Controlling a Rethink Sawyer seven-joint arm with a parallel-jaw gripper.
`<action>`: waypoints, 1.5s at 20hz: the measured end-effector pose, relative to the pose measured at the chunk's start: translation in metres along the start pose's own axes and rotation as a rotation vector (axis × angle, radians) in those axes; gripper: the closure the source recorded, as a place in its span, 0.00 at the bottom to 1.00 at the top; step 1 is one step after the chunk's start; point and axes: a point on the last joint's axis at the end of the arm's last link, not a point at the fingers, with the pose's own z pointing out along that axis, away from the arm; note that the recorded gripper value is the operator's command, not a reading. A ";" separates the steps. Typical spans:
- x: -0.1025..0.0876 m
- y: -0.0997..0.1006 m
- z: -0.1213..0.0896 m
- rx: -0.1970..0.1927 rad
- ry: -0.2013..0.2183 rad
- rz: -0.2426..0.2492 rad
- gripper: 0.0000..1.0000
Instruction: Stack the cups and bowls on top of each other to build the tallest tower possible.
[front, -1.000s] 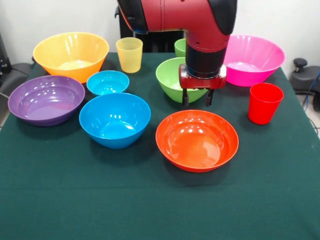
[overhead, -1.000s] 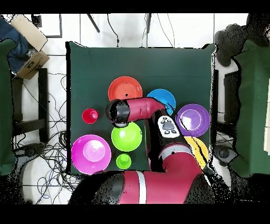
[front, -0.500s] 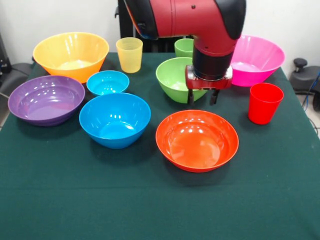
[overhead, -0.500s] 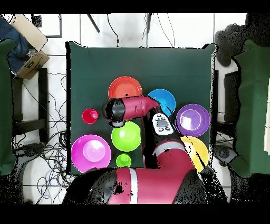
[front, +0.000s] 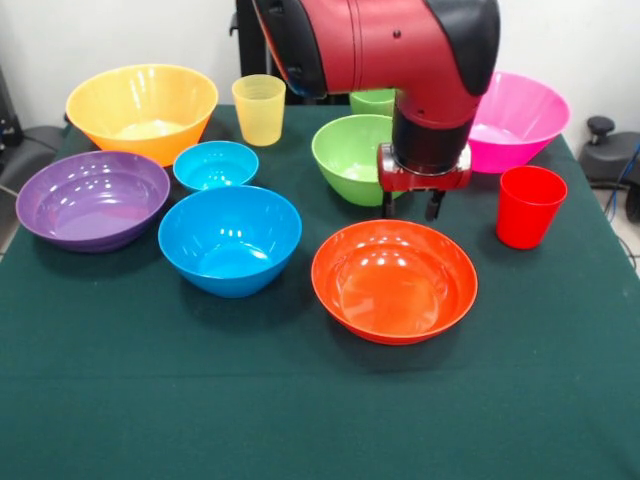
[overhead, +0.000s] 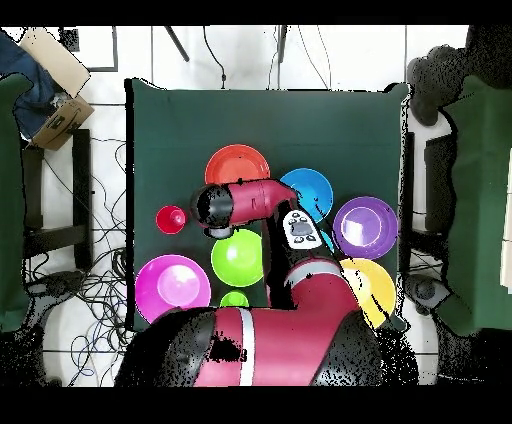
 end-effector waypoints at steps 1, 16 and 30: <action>-0.001 0.000 0.004 -0.002 0.003 0.002 0.00; -0.008 -0.001 0.021 -0.007 0.010 0.009 0.00; -0.010 -0.001 0.021 -0.006 0.012 0.010 0.00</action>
